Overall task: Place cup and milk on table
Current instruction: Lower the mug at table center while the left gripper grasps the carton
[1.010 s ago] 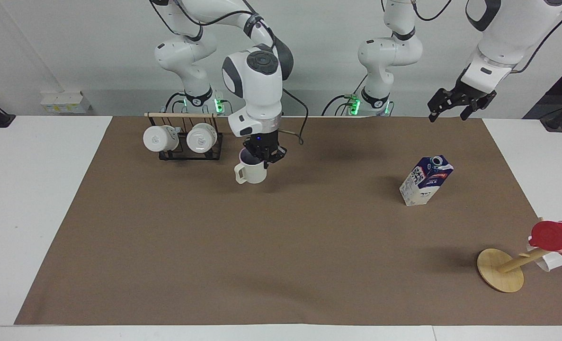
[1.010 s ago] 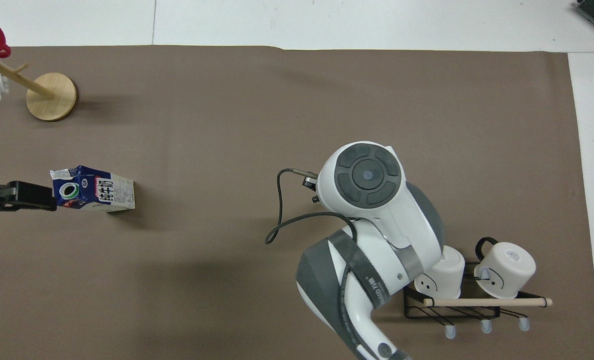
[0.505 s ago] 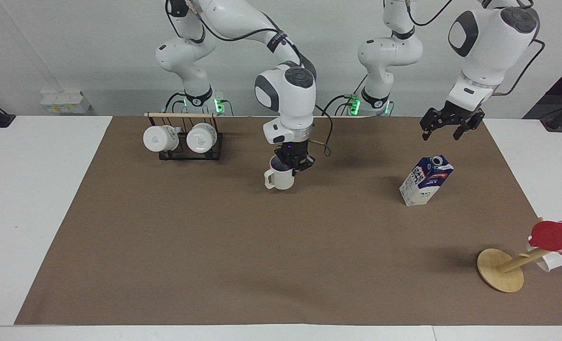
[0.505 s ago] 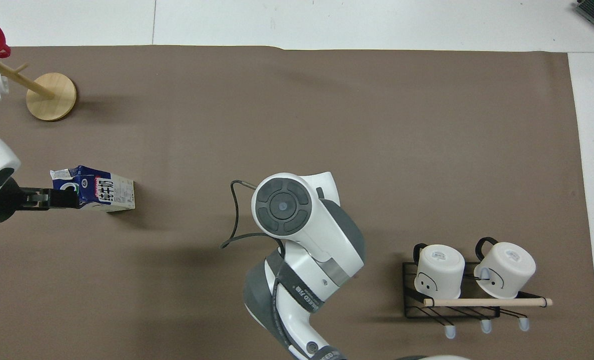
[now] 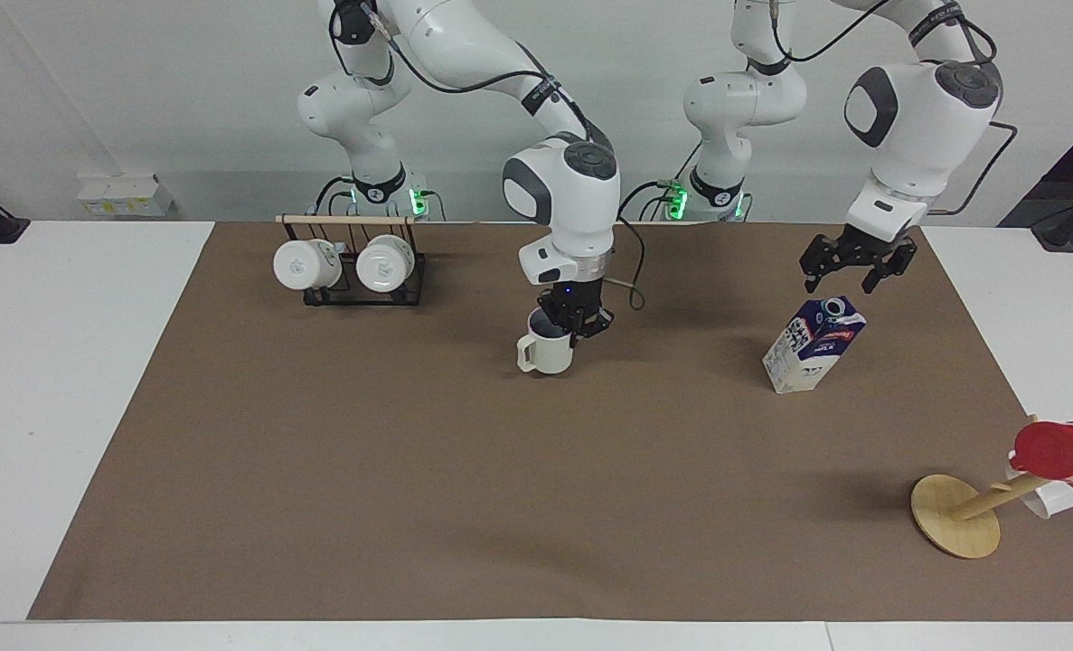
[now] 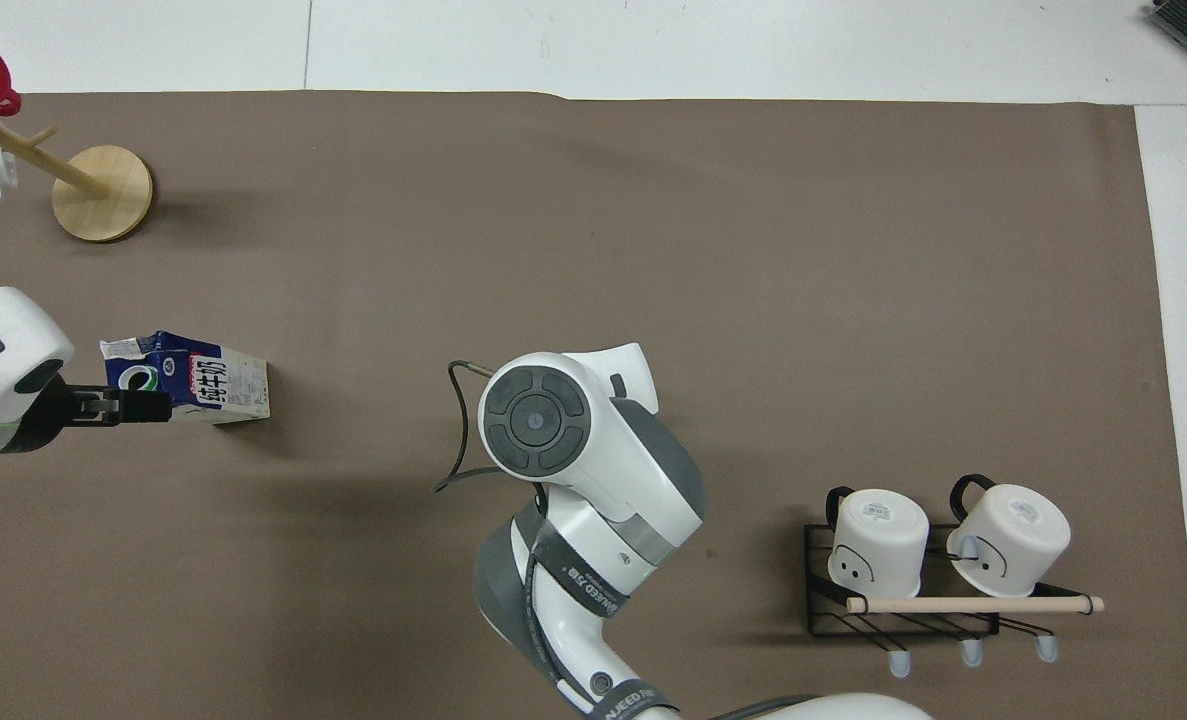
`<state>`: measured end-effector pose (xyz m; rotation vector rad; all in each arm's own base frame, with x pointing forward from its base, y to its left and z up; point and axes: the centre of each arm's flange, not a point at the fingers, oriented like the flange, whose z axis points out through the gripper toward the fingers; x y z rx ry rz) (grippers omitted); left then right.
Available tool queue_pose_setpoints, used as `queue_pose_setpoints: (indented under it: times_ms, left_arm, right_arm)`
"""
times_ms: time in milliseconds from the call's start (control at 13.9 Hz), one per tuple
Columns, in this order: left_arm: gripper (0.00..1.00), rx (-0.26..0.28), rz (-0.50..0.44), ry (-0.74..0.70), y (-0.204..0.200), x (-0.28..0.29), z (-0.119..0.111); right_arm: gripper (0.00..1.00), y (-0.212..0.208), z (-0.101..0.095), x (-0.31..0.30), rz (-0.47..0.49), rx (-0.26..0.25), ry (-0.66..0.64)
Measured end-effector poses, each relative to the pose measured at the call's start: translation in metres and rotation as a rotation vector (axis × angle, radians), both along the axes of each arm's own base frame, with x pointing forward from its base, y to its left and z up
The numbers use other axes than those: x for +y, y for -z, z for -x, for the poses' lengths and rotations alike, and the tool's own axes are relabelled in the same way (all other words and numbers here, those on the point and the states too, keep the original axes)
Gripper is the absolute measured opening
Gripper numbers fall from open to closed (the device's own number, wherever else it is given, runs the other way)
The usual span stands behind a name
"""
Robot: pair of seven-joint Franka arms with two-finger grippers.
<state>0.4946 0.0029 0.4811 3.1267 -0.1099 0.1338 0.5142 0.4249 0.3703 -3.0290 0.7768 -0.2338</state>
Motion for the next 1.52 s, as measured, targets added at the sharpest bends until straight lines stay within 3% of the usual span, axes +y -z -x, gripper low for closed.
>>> queue_pose_setpoints:
  times_ms: [577, 866, 938, 1515]
  left_arm:
    - [1.0, -0.023, -0.002, 0.009, 0.007, -0.004, -0.006]
    - [1.0, -0.008, -0.002, 0.01, 0.009, -0.004, -0.005]
    - [1.0, 0.0, -0.002, 0.01, 0.009, -0.004, -0.004]
    - [1.0, 0.017, -0.001, 0.015, 0.007, -0.003, -0.004]
  right_arm:
    - [0.05, 0.009, 0.0, 0.0, -0.002, -0.002, -0.006]
    - [0.05, 0.012, 0.001, 0.0, -0.018, 0.011, -0.018]
    - [0.1, 0.013, 0.001, 0.0, -0.02, 0.009, -0.018]
    - [0.99, 0.006, -0.01, -0.013, -0.016, 0.001, -0.074]
